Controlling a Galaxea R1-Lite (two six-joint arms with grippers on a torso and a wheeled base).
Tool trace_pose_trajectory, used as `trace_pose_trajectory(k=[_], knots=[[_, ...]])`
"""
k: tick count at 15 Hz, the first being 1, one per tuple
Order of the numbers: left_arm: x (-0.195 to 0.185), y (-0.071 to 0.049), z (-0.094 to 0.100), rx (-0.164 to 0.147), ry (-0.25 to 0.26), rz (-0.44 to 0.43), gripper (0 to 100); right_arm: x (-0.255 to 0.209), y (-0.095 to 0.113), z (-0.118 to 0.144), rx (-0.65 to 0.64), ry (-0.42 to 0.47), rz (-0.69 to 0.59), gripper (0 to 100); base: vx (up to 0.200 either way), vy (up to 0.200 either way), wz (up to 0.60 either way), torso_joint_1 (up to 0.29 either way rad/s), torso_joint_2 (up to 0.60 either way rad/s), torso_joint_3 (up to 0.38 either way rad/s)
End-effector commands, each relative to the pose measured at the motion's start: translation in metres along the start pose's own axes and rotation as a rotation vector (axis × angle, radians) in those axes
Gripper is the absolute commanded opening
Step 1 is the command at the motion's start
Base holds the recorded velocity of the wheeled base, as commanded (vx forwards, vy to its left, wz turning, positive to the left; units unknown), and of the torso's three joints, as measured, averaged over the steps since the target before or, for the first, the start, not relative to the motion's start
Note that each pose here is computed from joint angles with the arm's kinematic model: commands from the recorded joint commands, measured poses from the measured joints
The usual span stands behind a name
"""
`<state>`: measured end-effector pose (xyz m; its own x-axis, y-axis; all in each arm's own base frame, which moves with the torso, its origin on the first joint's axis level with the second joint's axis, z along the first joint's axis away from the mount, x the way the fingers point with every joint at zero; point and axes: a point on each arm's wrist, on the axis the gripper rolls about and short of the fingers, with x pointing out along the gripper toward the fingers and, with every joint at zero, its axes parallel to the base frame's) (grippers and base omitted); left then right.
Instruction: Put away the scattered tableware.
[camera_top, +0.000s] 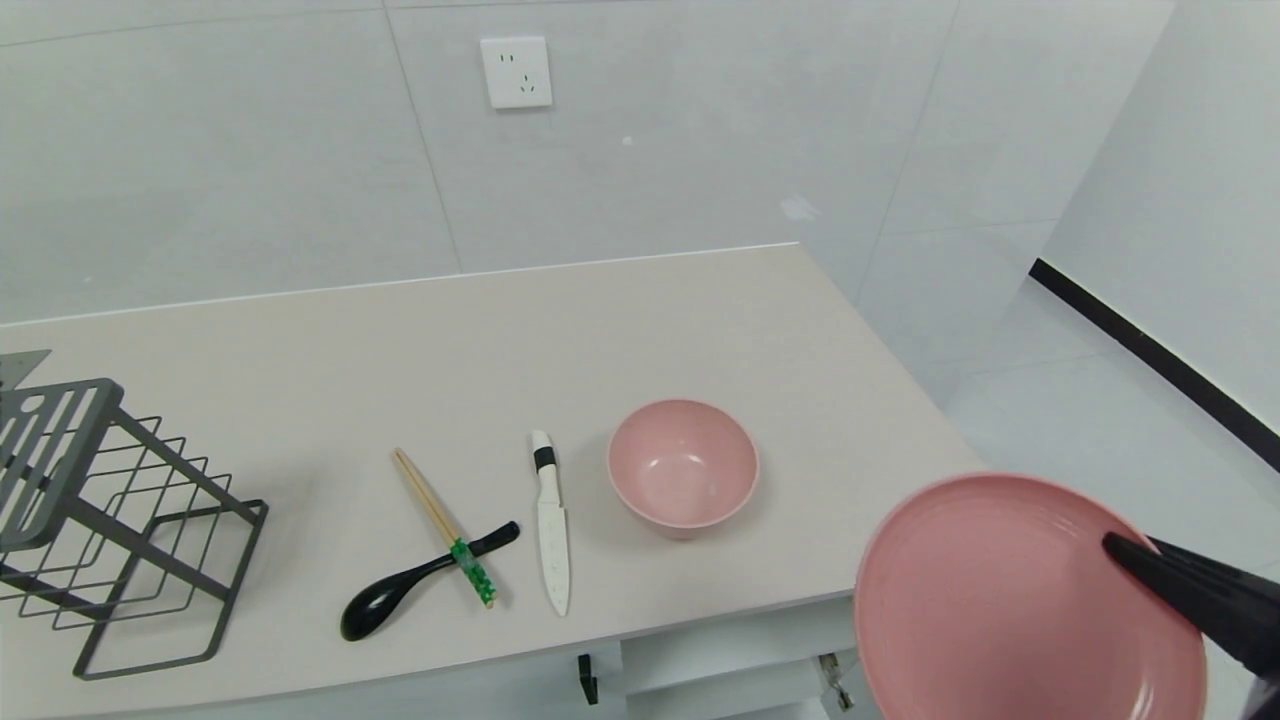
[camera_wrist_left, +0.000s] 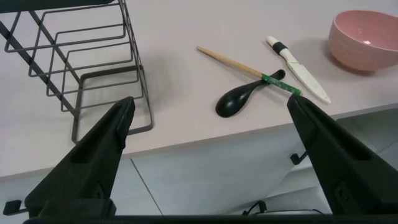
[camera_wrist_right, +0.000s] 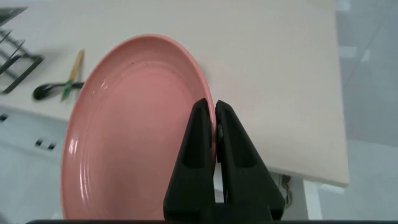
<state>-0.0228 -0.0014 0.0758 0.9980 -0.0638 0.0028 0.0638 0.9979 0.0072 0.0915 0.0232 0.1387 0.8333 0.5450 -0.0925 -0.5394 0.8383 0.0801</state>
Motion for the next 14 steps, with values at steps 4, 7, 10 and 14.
trace_pose_trajectory(k=[4,7,10,14], knots=[[0.0,0.0,0.0,-0.002,0.0,0.001,100,-0.028,0.014,0.013,-0.078,-0.123,0.041,0,0.0,0.0,0.0,0.0,0.0,0.0],[0.0,0.0,0.0,0.004,0.0,-0.001,100,-0.028,0.014,0.013,-0.077,-0.121,0.041,0,0.0,0.0,0.0,0.0,0.0,0.0],[0.0,-0.001,0.003,0.043,-0.026,-0.049,100,-0.028,0.014,0.009,-0.071,-0.103,0.041,0,0.0,0.0,0.0,0.0,0.0,0.0],[-0.006,-0.001,0.035,0.077,-0.352,-0.043,100,-0.026,0.013,0.005,-0.065,-0.084,0.04,0,0.0,0.0,0.0,0.0,0.0,0.0]])
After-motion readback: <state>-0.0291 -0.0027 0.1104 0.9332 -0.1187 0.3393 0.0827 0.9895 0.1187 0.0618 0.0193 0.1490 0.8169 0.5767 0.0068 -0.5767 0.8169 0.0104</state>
